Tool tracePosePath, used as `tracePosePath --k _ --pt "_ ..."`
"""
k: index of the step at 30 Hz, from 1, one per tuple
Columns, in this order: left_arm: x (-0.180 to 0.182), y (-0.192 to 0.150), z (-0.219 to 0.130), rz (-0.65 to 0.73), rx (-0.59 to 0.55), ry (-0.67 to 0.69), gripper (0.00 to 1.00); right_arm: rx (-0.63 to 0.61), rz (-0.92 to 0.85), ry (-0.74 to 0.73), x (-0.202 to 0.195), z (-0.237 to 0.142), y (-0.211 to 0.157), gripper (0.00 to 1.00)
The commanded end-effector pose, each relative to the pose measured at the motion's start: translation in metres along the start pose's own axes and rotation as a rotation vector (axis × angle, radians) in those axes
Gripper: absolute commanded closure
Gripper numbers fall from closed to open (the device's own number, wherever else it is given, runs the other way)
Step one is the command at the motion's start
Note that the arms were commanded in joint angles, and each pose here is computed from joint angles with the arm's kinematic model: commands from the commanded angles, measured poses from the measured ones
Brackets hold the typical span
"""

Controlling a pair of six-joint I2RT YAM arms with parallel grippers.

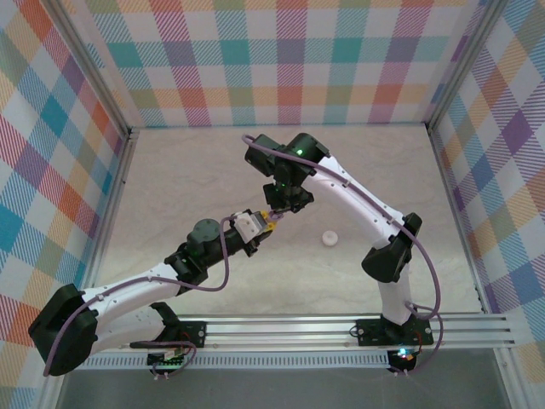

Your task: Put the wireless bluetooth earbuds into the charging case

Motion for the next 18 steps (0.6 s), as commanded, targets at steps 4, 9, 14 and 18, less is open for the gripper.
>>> tracePosePath --k 4,9,14,18 --pt "-0.001 0.009 0.004 0.029 -0.006 0.014 1.0 0.178 -0.029 -0.071 -0.012 0.0 -0.035 0.77" --pt "-0.003 0.01 0.003 0.03 -0.015 0.005 1.0 0.205 -0.031 -0.071 -0.01 0.006 -0.037 0.76" --pt "-0.003 0.016 0.002 0.016 -0.038 0.002 1.0 0.212 -0.031 -0.067 -0.008 0.01 -0.036 0.76" --pt "-0.005 0.019 0.003 -0.023 -0.067 -0.014 1.0 0.191 -0.028 -0.04 -0.004 0.012 -0.032 0.76"
Point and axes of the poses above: each hand's point on the last joint's axis, 136 mm out from that joint toward the fingers, its own z axis out along the fingers, its own x axis along the line the jaws close on, y = z × x, the point moved 5 cm from there along -z, back along the fingers, and after that the axes turned 15 degrees about -z, right-handed, at the moved point
